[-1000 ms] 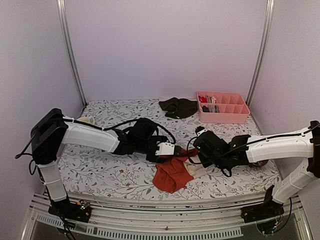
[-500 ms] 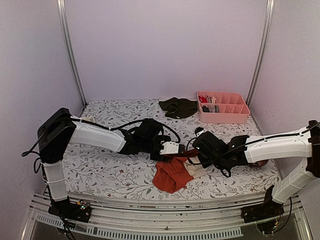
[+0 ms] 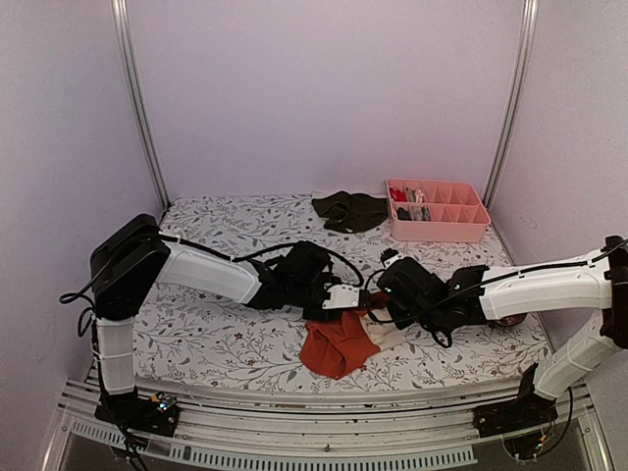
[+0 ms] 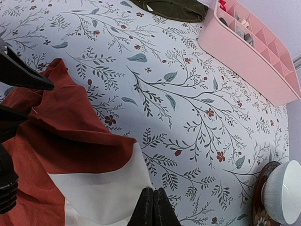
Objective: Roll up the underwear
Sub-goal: Pick up the underwear from the center of the board.
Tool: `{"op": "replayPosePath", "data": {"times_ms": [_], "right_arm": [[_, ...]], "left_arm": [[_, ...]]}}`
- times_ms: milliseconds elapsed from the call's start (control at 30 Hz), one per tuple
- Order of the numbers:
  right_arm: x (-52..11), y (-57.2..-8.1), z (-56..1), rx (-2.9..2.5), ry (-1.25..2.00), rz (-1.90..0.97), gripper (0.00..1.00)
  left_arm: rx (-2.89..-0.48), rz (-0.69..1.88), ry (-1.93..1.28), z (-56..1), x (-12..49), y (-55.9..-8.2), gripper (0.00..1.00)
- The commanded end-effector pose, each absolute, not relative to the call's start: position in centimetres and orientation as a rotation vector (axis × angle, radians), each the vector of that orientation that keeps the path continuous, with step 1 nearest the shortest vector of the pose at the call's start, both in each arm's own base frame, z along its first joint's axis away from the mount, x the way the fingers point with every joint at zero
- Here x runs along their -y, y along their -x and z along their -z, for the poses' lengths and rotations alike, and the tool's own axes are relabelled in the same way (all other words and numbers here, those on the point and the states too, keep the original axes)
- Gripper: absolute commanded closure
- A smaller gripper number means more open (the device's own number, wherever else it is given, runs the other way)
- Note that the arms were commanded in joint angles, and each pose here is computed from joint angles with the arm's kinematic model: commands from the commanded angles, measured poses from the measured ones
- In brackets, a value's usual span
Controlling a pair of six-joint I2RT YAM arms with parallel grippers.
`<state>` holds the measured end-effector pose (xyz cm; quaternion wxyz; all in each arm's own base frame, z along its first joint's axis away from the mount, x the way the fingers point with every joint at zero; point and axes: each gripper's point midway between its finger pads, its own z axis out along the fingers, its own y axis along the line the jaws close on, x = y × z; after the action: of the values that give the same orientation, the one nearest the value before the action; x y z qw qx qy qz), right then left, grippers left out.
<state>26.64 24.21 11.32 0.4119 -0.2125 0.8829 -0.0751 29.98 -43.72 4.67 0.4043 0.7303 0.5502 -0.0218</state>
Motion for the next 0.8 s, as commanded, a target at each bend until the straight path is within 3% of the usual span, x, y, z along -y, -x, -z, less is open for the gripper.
{"op": "replayPosePath", "data": {"times_ms": [0,400,567,700,767], "right_arm": [[-24.5,-26.5,-10.7,-2.223,0.560,0.185,0.98],[-25.0,-26.3,-10.8,-2.208,0.583,0.183,0.98],[-25.4,-26.1,-10.8,-2.199,0.605,0.183,0.98],[-25.6,-26.0,-10.7,-2.191,0.620,0.192,0.98],[-25.7,-26.0,-10.7,-2.186,0.625,0.193,0.98]], "left_arm": [[-1.403,0.072,-1.788,-5.8,45.3,-30.3,0.57],[-1.409,0.097,-1.857,-4.7,45.8,-29.1,0.63],[-1.428,0.045,-1.835,-4.4,45.7,-30.0,0.87],[-1.426,0.031,-1.803,-5.3,45.6,-30.5,1.00],[-1.421,0.021,-1.775,-6.5,45.3,-30.8,1.00]]}}
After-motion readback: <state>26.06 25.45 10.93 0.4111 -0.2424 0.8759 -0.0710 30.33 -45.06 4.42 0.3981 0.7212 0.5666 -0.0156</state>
